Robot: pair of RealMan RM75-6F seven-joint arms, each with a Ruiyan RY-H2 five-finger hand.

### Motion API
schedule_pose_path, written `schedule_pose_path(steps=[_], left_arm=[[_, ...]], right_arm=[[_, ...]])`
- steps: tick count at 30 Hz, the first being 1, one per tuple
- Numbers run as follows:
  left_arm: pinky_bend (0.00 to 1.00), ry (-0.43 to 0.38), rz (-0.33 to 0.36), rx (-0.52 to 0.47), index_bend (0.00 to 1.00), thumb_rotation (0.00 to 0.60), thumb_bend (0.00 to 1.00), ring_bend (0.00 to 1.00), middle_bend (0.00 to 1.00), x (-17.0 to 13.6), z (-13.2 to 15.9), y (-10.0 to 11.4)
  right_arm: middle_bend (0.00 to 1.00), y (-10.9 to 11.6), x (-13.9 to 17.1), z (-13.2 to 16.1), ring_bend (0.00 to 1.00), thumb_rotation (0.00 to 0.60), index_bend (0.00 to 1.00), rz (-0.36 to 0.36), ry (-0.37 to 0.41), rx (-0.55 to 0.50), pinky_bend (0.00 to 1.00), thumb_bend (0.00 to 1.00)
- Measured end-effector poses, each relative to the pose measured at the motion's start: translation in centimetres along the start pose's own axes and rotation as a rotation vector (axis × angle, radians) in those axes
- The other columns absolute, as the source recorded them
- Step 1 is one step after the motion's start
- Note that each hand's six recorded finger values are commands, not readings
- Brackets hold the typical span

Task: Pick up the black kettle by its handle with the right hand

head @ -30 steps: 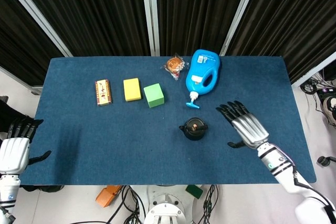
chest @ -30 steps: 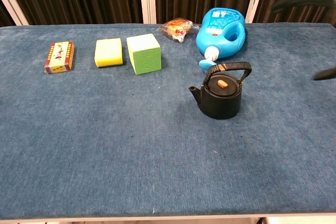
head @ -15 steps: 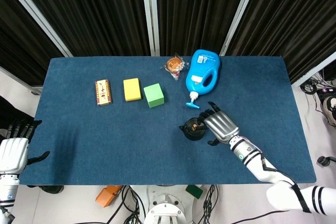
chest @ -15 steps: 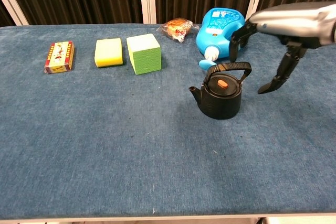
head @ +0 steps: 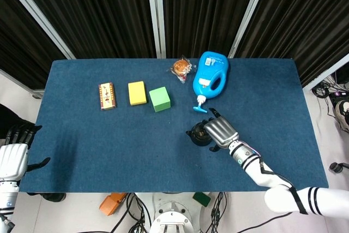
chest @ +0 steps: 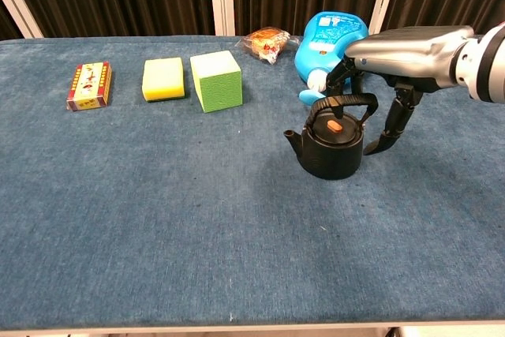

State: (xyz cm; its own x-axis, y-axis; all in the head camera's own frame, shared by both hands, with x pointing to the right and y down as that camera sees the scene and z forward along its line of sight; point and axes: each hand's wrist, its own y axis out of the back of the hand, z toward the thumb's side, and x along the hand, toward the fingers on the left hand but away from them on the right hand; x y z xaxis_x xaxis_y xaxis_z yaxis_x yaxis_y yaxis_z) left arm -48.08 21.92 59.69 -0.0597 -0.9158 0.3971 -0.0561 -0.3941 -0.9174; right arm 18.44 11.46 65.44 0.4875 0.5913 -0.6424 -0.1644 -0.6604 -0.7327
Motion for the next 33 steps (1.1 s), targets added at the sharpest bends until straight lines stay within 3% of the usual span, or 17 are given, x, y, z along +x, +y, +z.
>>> schedule_pose_path(steps=[18, 26, 33], left_arm=[[0.00, 0.012, -0.002, -0.002, 0.17, 0.600, 0.02, 0.09, 0.17, -0.2, -0.4, -0.2], [0.00, 0.017, -0.007, -0.003, 0.17, 0.600, 0.02, 0.09, 0.17, -0.3, -0.6, -0.4], [0.00, 0.020, -0.006, -0.002, 0.17, 0.600, 0.02, 0.09, 0.17, -0.2, -0.7, -0.3]], right_arm=[[0.55, -1.3, -0.8, 0.4, 0.59, 0.600, 0.67, 0.049, 0.006, -0.035, 0.00, 0.14], [0.62, -1.9, -0.8, 0.4, 0.72, 0.600, 0.75, 0.072, 0.008, -0.078, 0.00, 0.14], [0.74, -2.1, -0.8, 0.4, 0.87, 0.600, 0.89, 0.088, 0.005, -0.128, 0.00, 0.14]])
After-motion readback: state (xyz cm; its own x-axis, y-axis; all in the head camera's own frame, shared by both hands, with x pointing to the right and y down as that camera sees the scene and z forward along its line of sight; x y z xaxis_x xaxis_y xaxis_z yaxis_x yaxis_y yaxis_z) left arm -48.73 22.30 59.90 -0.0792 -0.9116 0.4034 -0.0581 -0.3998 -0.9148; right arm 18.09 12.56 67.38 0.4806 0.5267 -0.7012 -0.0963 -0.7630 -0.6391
